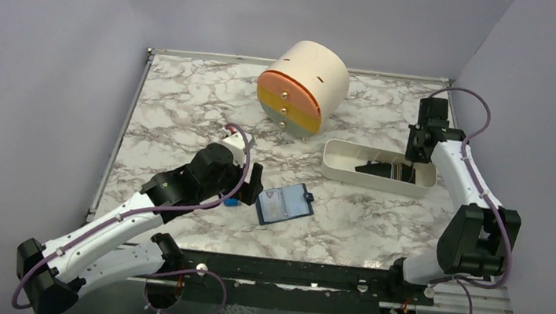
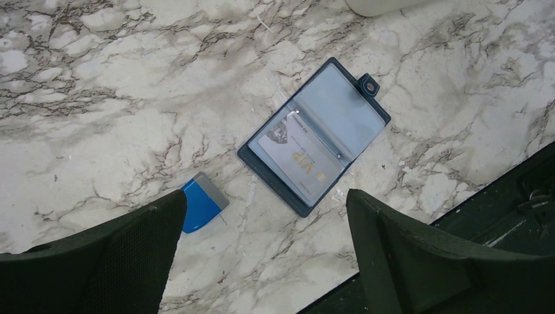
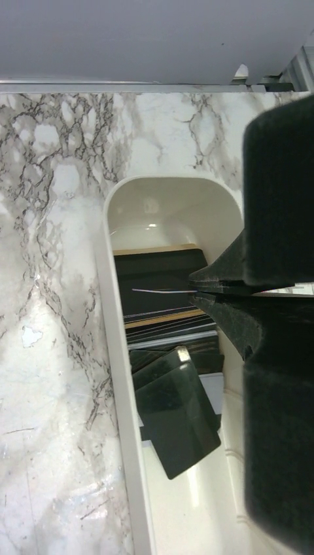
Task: Put the credit cards into the card holder
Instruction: Pick up the credit card from the storage box.
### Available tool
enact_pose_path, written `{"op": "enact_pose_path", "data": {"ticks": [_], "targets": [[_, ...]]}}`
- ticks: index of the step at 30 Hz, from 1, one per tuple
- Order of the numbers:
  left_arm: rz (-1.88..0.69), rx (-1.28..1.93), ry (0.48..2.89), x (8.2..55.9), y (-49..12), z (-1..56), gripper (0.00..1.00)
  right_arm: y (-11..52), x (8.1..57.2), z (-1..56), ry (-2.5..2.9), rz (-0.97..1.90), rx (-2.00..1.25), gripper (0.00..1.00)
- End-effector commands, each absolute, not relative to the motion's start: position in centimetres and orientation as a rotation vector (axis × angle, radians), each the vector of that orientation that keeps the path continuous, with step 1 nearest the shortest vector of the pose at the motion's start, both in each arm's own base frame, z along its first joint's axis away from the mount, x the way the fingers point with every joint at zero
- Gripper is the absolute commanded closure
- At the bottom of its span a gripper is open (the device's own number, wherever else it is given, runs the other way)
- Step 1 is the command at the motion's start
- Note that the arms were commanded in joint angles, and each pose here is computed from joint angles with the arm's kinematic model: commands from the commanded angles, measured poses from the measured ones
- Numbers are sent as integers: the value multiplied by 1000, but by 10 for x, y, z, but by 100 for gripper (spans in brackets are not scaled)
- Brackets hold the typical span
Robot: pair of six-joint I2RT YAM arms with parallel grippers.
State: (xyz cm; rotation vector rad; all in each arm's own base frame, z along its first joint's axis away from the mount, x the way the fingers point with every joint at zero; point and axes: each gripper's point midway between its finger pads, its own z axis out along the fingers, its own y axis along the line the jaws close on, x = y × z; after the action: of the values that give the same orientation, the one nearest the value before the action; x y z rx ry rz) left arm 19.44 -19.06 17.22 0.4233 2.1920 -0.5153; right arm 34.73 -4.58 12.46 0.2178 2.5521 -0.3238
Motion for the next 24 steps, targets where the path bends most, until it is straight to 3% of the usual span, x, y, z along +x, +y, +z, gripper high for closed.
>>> {"op": "enact_pose_path", "data": {"ticks": [1, 8, 13, 24], "targets": [[-504, 386, 2179, 196, -187, 179, 6, -35, 339, 149, 2519, -273, 255, 99], [-550, 344, 2211, 194, -193, 176, 8, 12, 331, 170, 2482, -108, 215, 99], [-731, 282, 2255, 181, -214, 172, 13, 66, 323, 193, 2404, 51, 108, 99], [-1316, -3, 2211, 159, -270, 197, 24, 209, 269, 229, 2162, 991, -199, 99]]}}
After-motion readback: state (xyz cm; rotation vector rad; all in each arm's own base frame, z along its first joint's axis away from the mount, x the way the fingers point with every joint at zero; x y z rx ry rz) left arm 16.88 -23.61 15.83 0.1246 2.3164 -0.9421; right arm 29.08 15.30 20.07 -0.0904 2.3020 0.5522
